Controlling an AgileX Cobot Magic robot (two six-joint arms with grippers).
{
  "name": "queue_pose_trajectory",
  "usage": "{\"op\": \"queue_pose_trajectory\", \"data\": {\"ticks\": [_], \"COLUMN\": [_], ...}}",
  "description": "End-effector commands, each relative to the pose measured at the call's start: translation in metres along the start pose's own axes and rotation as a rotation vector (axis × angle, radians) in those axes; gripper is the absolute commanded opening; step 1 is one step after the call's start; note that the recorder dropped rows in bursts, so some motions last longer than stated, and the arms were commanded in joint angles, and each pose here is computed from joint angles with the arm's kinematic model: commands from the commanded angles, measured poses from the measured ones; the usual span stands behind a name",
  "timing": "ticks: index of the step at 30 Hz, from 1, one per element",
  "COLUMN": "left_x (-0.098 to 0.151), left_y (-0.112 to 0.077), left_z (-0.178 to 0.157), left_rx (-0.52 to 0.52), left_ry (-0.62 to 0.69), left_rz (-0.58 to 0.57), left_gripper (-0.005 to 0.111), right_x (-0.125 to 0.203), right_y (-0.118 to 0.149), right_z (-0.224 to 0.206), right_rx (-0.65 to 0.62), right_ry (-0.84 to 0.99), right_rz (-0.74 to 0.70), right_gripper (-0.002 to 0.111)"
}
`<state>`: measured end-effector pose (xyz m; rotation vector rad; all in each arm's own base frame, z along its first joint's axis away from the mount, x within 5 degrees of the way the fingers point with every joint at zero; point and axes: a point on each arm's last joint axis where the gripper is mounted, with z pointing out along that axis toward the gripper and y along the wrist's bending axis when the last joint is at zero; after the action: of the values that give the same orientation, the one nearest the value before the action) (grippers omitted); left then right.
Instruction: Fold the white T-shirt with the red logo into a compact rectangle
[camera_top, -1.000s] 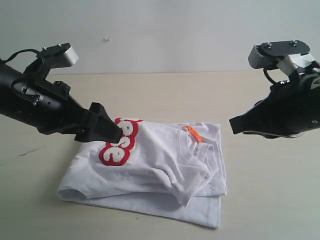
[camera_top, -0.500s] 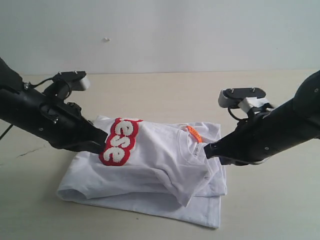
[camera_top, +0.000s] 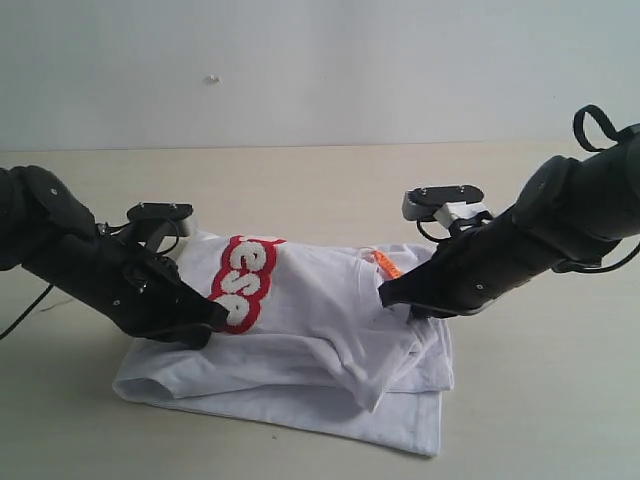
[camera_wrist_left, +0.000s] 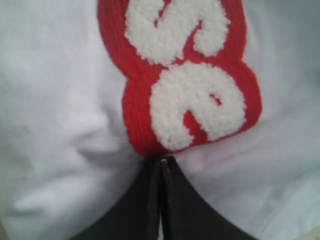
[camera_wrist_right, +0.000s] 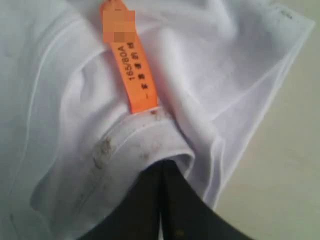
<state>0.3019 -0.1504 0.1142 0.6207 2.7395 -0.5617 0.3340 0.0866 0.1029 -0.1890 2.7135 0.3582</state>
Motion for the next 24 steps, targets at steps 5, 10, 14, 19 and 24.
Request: {"op": "queue_pose_trajectory", "data": {"ticks": [5, 10, 14, 19, 24], "left_x": [-0.002, -0.002, -0.002, -0.003, -0.014], "left_y": [0.002, 0.002, 0.002, 0.002, -0.002], "left_z": [0.002, 0.002, 0.002, 0.001, -0.019], "left_rx": [-0.010, -0.008, -0.007, -0.013, -0.042], "left_ry": [-0.033, -0.032, -0.031, -0.040, -0.140], "left_rz": [-0.042, -0.042, -0.044, -0.045, -0.040], "left_gripper": [0.000, 0.000, 0.000, 0.000, 0.000], "right_x": [-0.013, -0.019, -0.024, -0.026, -0.035], "right_y": [-0.009, -0.011, -0.013, -0.013, -0.008], "right_z": [0.024, 0.033, 0.032, 0.029, 0.003], "right_rx": [0.036, 0.044, 0.073, 0.075, 0.084], "right_ry": [-0.024, -0.033, -0.075, -0.088, -0.170], "right_rz": [0.000, 0.000, -0.001, -0.002, -0.017], "right_gripper": [0.000, 0.000, 0.000, 0.000, 0.000]}}
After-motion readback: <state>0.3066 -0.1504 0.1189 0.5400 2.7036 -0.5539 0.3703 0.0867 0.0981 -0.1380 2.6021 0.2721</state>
